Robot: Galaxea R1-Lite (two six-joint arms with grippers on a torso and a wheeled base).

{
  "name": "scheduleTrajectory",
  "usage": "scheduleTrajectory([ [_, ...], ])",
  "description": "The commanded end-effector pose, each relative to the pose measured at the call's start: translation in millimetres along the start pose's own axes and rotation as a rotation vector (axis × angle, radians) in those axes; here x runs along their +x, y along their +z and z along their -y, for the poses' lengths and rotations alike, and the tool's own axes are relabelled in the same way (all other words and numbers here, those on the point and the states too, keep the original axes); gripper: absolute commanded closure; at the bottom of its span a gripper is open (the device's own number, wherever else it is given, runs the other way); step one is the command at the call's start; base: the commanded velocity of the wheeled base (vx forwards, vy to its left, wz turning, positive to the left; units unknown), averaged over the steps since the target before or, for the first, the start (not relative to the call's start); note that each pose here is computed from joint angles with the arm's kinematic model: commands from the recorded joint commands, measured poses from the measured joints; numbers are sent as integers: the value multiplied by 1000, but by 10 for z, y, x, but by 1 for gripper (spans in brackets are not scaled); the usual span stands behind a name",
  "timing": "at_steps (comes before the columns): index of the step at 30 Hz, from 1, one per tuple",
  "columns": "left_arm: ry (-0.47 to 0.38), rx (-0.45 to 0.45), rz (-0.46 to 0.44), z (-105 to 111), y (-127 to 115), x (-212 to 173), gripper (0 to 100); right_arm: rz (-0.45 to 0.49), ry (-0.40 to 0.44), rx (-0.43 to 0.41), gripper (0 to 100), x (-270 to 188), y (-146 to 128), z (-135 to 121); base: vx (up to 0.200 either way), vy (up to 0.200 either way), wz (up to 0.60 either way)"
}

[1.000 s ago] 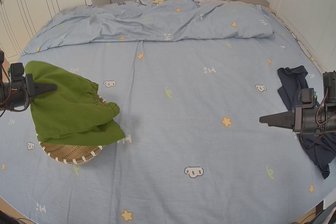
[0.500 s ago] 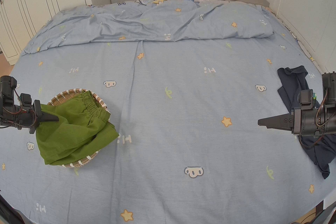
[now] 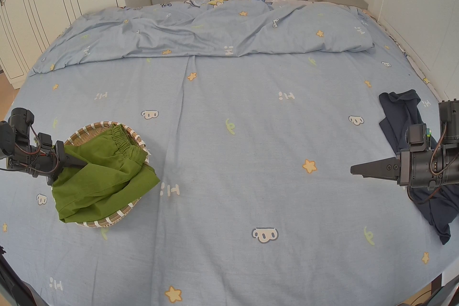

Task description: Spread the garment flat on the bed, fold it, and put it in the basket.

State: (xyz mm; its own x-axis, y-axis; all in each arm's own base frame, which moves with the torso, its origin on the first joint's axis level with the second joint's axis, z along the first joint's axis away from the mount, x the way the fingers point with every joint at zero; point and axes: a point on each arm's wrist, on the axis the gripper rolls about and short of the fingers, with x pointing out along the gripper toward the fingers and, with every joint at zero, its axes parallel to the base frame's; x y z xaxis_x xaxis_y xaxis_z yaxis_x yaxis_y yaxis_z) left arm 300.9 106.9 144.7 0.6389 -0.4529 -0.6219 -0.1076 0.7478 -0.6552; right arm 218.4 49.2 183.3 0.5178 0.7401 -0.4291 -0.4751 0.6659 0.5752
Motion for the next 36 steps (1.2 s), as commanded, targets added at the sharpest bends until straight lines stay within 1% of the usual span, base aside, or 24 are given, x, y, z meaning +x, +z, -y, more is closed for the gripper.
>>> scheduleTrajectory([
  [1, -1, -3, -6, 32, -8, -8, 0, 1, 1, -1, 0, -1, 1, -2, 0, 0, 0],
  [2, -1, -4, -6, 35, -9, -12, 0, 0, 1, 0, 0, -1, 0, -2, 0, 0, 0],
  [3, 1, 13, 14, 145, -14, -138, 0, 1, 1, -1, 0, -1, 1, -2, 0, 0, 0],
  [5, 22, 26, 33, 269, -37, -288, 0, 1, 1, -1, 0, -1, 1, -2, 0, 0, 0],
  [10, 148, 46, 81, 535, -114, -635, 0, 2, 1, -2, 0, -4, 2, -5, 0, 0, 0],
  [14, 213, 53, 118, 695, -177, -885, 0, 3, 0, -3, 0, -6, 3, -2, 0, 0, 0],
  [16, 229, 64, 138, 796, -215, -1027, 0, 6, 1, -5, 0, -12, 3, -8, 0, 0, 0],
  [20, 217, 91, 154, 1024, -351, -1266, 0, 25, 8, -22, 0, -80, -3, -71, 0, 0, 0],
  [21, 215, 93, 156, 1037, -363, -1283, 0, 26, 9, -25, 0, -84, -3, -79, 0, 0, 0],
  [22, 201, 110, 163, 1127, -439, -1364, 0, 31, 11, -29, 0, -107, -17, -96, 0, 0, 0],
  [23, 197, 118, 165, 1149, -456, -1375, 0, 31, 11, -29, 0, -110, -20, -97, 0, 0, 0],
  [24, 158, 160, 159, 1296, -573, -1416, 0, 41, 12, -44, 0, -149, -33, -128, 0, 0, 0],
  [25, 130, 187, 156, 1387, -660, -1444, 0, 47, 16, -54, 0, -176, -49, -152, 0, 0, 0],
  [26, 101, 201, 146, 1459, -747, -1455, 0, 50, 20, -60, 0, -198, -69, -179, 0, 0, 0],
  [27, 92, 204, 143, 1477, -771, -1457, 0, 50, 22, -63, 0, -203, -79, -188, 0, 0, 0],
  [28, 38, 211, 117, 1585, -915, -1454, 0, 50, 37, -80, 0, -233, -127, -251, 0, 0, 0],
  [29, 2, 217, 103, 1658, -1023, -1471, 0, 49, 45, -90, 0, -257, -173, -292, 0, 0, 0],
  [30, -7, 218, 98, 1674, -1051, -1475, 0, 51, 45, -94, 0, -271, -191, -308, 0, 0, 0],
  [31, -39, 219, 93, 1707, -1173, -1518, 0, 47, 43, -108, 0, -311, -295, -346, 0, 0, 0],
  [33, -53, 222, 132, 1706, -1319, -1643, 0, 46, 32, -150, 0, -375, -457, -388, 0, 0, 0],
  [34, -55, 232, 174, 1682, -1466, -1768, 0, 60, 18, -210, 0, -448, -596, -420, 0, 0, 0],
  [35, -55, 232, 174, 1682, -1466, -1768, 0, 60, 18, -210, 0, -448, -596, -420, 0, 0, 0],
  [36, -47, 246, 226, 1587, -1753, -1935, 0, 95, -19, -287, 0, -570, -787, -437, 0, 0, 0],
])
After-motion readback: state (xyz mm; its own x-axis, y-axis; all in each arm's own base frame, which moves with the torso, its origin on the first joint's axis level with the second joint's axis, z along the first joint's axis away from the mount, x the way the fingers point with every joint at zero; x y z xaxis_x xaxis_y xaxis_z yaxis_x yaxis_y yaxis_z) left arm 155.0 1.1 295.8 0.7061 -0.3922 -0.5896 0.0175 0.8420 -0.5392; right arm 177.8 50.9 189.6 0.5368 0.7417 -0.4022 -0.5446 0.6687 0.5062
